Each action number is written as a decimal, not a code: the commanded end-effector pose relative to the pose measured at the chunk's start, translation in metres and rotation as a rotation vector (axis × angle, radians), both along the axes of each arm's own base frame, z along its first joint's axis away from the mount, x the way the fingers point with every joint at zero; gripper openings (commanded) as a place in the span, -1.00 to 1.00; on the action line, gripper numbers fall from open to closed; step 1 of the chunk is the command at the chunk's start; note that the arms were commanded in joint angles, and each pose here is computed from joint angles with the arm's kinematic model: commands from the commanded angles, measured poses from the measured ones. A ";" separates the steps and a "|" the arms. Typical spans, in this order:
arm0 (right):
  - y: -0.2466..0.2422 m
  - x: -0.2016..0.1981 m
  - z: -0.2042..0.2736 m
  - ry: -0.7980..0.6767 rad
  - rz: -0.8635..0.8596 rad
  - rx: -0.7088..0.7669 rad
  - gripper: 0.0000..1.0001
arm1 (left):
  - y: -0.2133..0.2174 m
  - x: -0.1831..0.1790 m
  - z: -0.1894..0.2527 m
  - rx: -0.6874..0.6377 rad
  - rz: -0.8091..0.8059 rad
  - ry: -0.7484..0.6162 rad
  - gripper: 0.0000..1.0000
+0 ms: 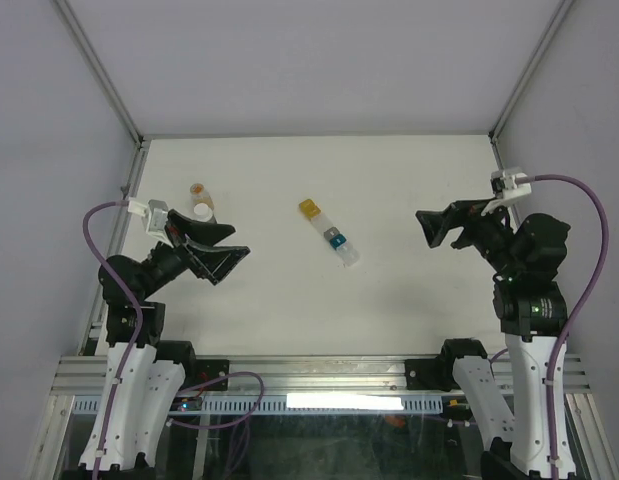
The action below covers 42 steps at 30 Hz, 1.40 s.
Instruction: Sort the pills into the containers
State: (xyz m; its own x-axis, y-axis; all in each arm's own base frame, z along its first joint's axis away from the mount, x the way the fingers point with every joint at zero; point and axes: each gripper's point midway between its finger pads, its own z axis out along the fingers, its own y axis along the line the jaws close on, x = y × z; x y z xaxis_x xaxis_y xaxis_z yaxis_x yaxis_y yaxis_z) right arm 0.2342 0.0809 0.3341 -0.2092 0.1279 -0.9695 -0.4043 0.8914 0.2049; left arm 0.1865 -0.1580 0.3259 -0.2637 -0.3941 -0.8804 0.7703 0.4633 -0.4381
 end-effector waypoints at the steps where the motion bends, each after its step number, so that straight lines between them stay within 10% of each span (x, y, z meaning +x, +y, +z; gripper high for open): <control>1: 0.005 0.005 0.020 -0.052 0.028 0.004 1.00 | 0.002 0.008 -0.003 -0.026 0.007 0.017 0.98; 19: 0.063 -0.018 -0.067 -0.076 0.624 -0.161 1.00 | 0.011 0.063 -0.057 -0.092 0.122 0.328 0.98; 42: 0.056 0.003 -0.127 0.034 0.594 -0.301 1.00 | -0.009 0.129 -0.077 0.126 0.347 0.445 0.82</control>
State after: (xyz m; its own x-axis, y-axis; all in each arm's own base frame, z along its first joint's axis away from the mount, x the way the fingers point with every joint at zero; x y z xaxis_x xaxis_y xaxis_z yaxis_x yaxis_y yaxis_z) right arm 0.2295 0.1325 0.2103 -0.2481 -0.2296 -0.9411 -0.8245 0.5601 0.0808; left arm 0.3013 -0.1515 0.2276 -0.5610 -0.4575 -0.6899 0.2863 0.6748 -0.6802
